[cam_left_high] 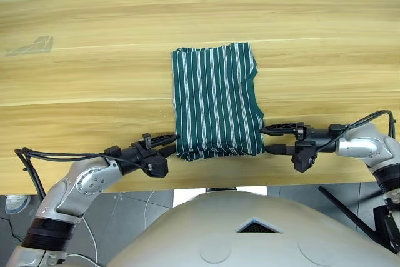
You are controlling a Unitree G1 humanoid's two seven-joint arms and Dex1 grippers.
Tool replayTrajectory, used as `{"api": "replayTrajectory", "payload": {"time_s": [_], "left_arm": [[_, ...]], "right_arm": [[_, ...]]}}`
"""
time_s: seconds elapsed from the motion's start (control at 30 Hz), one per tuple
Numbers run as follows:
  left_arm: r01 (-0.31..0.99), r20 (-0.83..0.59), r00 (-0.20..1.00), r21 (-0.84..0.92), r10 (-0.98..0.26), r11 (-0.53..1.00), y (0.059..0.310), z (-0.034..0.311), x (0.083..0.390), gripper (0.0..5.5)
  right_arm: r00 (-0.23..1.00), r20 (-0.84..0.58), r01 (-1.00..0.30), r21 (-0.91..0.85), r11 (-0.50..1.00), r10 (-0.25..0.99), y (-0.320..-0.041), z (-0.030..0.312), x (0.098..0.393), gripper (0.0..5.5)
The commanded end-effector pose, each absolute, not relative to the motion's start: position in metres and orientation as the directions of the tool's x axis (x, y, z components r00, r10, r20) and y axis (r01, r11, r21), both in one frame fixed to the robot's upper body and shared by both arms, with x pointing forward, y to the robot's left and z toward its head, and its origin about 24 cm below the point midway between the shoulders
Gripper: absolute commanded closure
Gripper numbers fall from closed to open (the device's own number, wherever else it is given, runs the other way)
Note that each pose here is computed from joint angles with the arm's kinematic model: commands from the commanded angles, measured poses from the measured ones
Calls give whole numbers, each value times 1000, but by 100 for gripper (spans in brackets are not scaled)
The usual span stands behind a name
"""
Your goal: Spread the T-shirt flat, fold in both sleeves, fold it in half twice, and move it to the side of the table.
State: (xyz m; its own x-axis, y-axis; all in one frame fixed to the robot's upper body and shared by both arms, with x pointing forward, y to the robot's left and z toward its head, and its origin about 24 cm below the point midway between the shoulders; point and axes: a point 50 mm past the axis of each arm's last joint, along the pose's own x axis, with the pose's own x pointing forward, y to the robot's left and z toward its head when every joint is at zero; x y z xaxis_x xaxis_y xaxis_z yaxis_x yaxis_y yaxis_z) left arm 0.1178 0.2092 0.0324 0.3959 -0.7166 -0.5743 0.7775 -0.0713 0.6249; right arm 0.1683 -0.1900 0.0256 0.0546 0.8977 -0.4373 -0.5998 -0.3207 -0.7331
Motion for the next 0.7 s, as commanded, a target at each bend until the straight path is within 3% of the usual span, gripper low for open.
{"api": "replayTrajectory", "payload": {"time_s": [0.03,0.43,0.6,0.7], "left_arm": [[820,-642,317,555,-698,-139,210,28,109,412],[851,-654,270,506,-707,-142,207,27,108,412],[854,-659,262,498,-704,-149,209,28,109,493],[864,-672,259,482,-694,-144,213,27,109,536]], "right_arm": [[4,-510,-635,-666,-391,860,-190,16,164,212],[-2,-501,-669,-642,-373,865,-186,16,164,432],[0,-492,-686,-633,-359,870,-184,16,165,528],[7,-495,-713,-612,-343,869,-185,16,167,550]]}}
